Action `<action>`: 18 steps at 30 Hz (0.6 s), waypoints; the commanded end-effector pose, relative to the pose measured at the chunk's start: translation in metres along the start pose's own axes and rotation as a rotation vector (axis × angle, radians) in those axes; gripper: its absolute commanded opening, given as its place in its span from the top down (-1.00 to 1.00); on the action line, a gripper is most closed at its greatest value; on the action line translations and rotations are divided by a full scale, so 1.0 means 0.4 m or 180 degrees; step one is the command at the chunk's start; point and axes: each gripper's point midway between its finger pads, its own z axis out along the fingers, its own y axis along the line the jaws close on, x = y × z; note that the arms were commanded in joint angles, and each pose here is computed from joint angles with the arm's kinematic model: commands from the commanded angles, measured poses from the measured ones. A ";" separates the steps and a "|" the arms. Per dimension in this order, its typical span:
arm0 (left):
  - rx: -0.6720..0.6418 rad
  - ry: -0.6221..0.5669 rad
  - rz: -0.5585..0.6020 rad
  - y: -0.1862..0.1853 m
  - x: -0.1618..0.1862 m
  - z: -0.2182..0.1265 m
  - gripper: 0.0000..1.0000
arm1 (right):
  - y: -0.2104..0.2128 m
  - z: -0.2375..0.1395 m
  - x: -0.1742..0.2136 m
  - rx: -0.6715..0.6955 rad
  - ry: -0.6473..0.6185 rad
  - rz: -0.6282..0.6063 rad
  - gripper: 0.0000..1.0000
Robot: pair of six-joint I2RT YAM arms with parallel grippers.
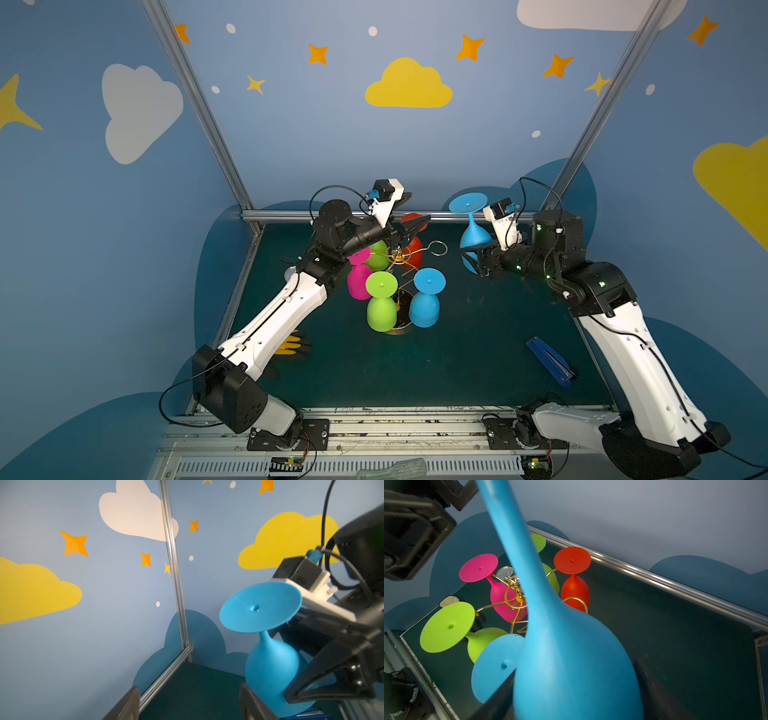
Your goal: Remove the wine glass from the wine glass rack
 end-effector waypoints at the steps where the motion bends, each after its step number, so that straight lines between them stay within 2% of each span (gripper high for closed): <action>1: 0.0127 -0.0298 0.0664 -0.024 -0.060 -0.004 -0.45 | 0.017 -0.005 -0.003 -0.0100 0.0051 0.0046 0.29; 13: 0.0536 -0.0355 0.0927 -0.075 -0.044 0.020 -0.28 | 0.065 0.045 -0.021 -0.0341 0.0118 0.0033 0.39; 18: 0.0528 -0.0371 0.1044 -0.078 -0.045 0.024 -0.22 | 0.087 0.057 -0.023 -0.0432 0.0192 0.0000 0.42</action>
